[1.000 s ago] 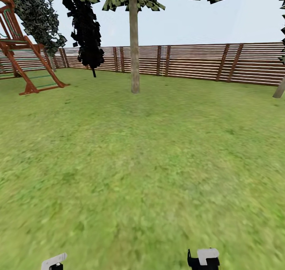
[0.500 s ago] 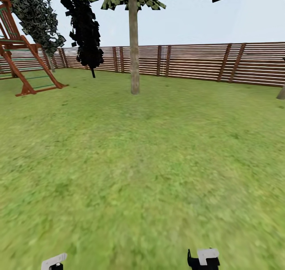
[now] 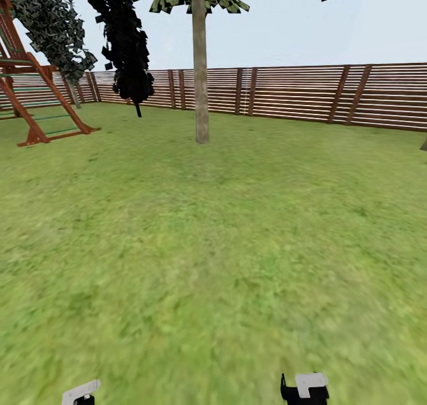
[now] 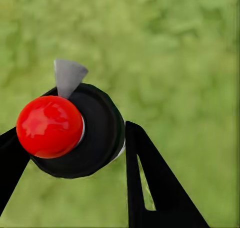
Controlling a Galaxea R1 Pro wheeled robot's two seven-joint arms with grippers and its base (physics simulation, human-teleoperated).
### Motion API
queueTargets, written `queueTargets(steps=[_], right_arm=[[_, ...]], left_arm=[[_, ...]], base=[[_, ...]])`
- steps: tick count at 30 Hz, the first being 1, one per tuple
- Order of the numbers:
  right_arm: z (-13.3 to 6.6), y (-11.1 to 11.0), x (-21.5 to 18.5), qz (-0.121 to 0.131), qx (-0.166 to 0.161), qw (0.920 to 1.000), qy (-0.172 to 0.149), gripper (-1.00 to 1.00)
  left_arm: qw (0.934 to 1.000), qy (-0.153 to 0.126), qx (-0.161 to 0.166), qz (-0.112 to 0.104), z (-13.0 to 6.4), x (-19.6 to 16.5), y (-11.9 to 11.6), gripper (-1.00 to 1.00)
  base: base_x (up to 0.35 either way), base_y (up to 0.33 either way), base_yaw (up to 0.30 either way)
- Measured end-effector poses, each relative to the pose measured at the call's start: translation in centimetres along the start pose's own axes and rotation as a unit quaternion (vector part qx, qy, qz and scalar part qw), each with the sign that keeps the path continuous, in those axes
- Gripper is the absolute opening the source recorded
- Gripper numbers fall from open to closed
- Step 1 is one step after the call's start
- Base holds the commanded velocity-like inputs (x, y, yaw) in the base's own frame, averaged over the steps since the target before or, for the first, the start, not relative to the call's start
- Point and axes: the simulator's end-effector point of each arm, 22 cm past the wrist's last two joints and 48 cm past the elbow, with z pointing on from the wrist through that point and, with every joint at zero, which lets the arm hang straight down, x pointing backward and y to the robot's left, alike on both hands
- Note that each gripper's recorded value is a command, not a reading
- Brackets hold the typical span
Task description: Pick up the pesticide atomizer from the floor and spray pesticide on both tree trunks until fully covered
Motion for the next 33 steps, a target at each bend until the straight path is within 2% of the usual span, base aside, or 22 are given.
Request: queueTargets(steps=[29,33], right_arm=[[0.00,0.00,0.00,0.000,0.000,1.0000,0.000,1.00],[0.11,-0.61,0.12,-0.002,0.004,1.0000,0.000,1.00]], left_arm=[[1.0000,0.000,0.000,0.001,-0.01,0.01,0.00,-1.00],[1.0000,0.000,0.000,0.000,0.00,0.00,-0.01,-1.00]], base=[[0.346,0.000,0.000],[0.346,0.000,0.000]])
